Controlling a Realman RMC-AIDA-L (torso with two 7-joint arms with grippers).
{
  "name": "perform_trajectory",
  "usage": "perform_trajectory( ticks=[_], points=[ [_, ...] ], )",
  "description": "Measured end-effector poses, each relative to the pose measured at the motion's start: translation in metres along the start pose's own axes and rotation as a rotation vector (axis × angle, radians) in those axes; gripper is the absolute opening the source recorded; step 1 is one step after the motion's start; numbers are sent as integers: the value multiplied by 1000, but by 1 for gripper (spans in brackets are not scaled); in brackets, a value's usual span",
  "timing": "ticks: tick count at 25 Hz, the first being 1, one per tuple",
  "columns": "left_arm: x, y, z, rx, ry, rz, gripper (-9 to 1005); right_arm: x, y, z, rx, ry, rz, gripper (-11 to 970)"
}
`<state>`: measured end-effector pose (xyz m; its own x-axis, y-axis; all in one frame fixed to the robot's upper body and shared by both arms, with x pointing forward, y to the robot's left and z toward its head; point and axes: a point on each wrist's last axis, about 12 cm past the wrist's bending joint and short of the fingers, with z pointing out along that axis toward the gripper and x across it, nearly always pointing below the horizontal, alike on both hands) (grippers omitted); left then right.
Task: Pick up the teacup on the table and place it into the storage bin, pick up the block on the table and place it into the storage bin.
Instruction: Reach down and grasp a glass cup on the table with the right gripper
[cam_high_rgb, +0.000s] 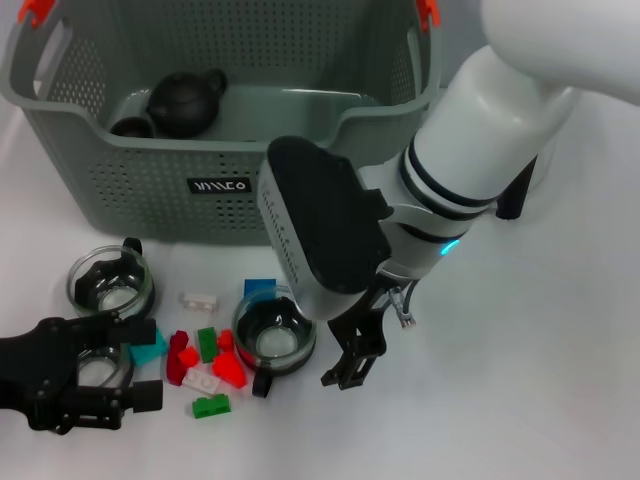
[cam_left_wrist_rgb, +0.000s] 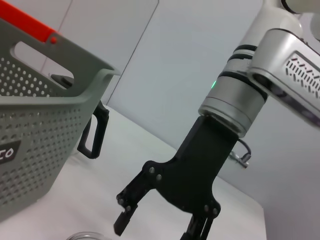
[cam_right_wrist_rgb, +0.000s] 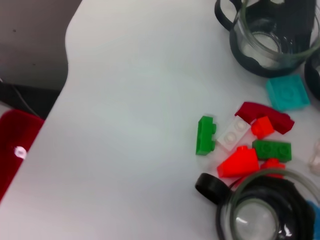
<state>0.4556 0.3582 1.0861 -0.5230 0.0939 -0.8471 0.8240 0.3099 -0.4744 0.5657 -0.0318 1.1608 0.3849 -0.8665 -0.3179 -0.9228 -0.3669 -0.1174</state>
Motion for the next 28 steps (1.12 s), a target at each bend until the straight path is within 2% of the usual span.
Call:
perform_trajectory(
  ticks=[6, 14, 28],
  points=[
    [1, 0, 0, -8, -24, -10, 941, -8, 3, 13, 32, 32, -106, 900],
    [0, 1, 0, -15, -29, -5, 941, -15, 3, 23, 75, 37, -179, 899],
    [-2, 3, -1, -31, -42, -4, 941, -15, 6, 39, 99, 13, -173, 897]
  ],
)
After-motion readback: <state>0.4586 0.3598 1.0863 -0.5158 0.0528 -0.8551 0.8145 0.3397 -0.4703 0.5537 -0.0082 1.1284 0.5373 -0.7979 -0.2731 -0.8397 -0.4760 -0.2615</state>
